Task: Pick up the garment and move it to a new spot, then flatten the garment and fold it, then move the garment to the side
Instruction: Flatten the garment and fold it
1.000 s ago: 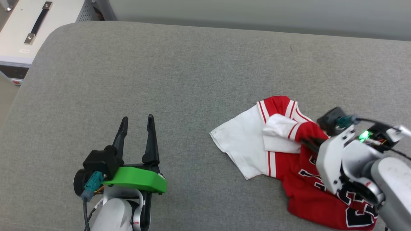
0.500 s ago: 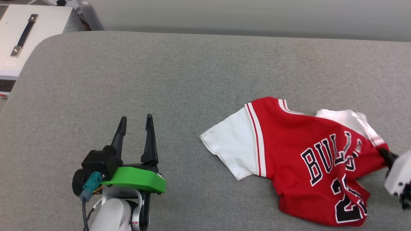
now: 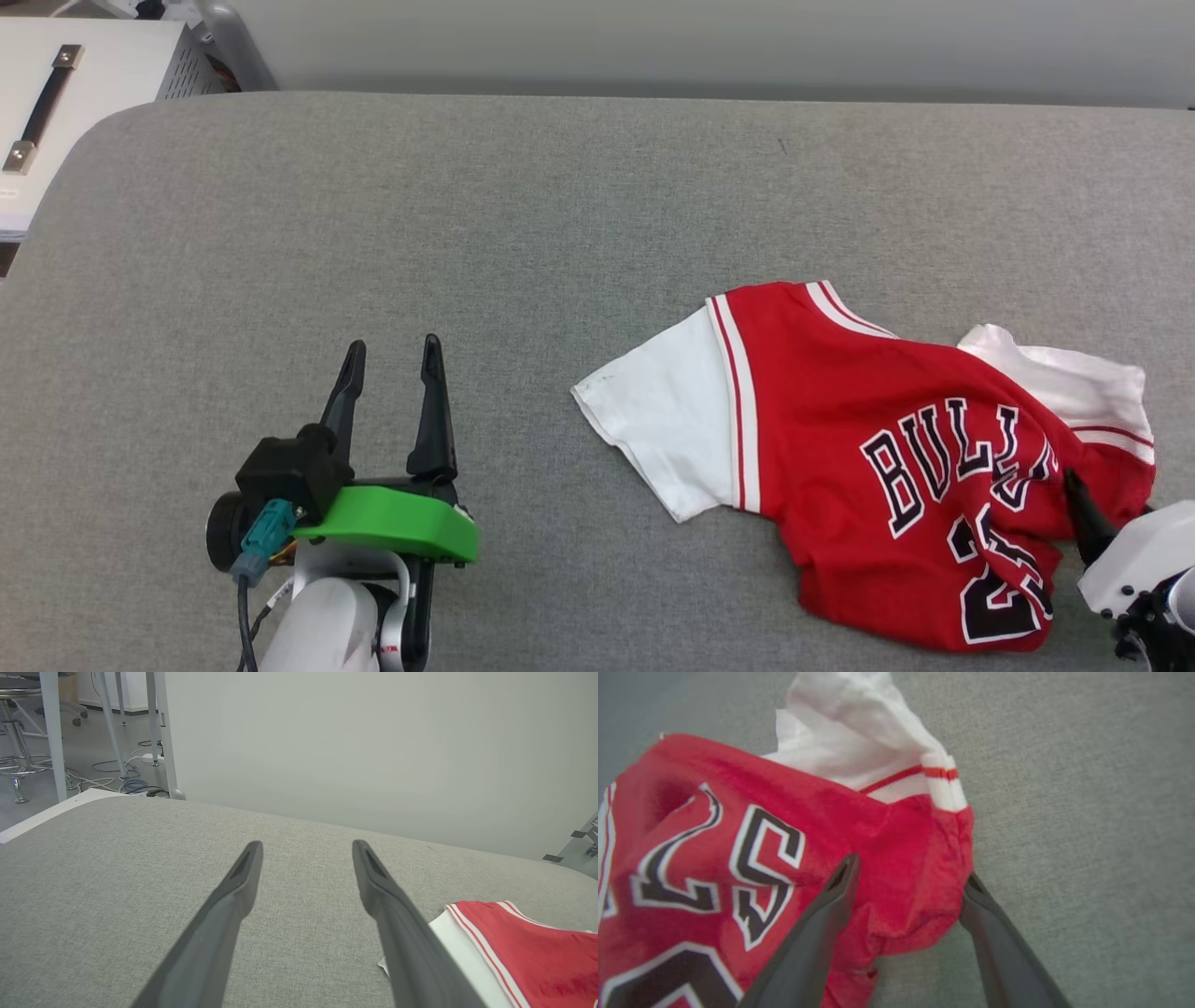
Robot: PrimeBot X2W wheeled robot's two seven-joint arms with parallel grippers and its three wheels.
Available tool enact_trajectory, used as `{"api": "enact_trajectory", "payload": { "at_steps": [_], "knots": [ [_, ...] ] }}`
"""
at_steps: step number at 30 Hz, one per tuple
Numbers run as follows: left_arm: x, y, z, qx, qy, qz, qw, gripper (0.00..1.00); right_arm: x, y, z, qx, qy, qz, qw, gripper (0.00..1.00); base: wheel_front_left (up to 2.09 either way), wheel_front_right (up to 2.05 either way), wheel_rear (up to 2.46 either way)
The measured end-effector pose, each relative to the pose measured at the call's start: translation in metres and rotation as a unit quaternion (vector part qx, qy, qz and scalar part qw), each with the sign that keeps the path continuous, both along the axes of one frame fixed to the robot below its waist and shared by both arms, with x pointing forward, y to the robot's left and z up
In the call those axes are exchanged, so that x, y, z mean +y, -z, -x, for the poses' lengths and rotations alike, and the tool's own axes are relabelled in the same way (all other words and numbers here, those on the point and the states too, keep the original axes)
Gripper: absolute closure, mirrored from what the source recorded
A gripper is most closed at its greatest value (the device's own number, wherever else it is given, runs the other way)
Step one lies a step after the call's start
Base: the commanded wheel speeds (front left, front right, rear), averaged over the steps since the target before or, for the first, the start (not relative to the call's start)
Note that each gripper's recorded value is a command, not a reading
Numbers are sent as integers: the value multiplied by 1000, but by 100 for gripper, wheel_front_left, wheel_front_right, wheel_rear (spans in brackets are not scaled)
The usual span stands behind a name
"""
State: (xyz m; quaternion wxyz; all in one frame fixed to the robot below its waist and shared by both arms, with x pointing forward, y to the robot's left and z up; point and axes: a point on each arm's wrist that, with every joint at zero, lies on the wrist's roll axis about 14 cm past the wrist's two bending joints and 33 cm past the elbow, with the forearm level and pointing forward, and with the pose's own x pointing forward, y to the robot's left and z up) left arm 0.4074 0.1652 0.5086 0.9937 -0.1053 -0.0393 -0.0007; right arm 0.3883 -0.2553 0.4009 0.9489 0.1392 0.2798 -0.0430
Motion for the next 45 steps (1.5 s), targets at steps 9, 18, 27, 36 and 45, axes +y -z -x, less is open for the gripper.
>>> {"api": "enact_trajectory", "payload": {
  "at_steps": [9,18,27,36,45],
  "knots": [
    [1,-12,7,-14,3,-6,1000,0,10,-73,-22,-174,-4,57,983,0,0,0,0],
    [6,-19,16,-12,-1,-16,1000,0,37,-123,-13,-272,-26,86,958,0,0,0,0],
    [-34,-14,-13,51,78,-34,995,0,60,-147,-2,-308,-54,89,946,0,0,0,0],
    [-97,42,-43,210,215,-93,949,0,59,-131,-4,-288,-49,81,953,0,0,0,0],
    [-110,121,-41,373,277,-170,869,0,50,-107,-10,-259,-35,79,962,0,0,0,0]
  ]
}}
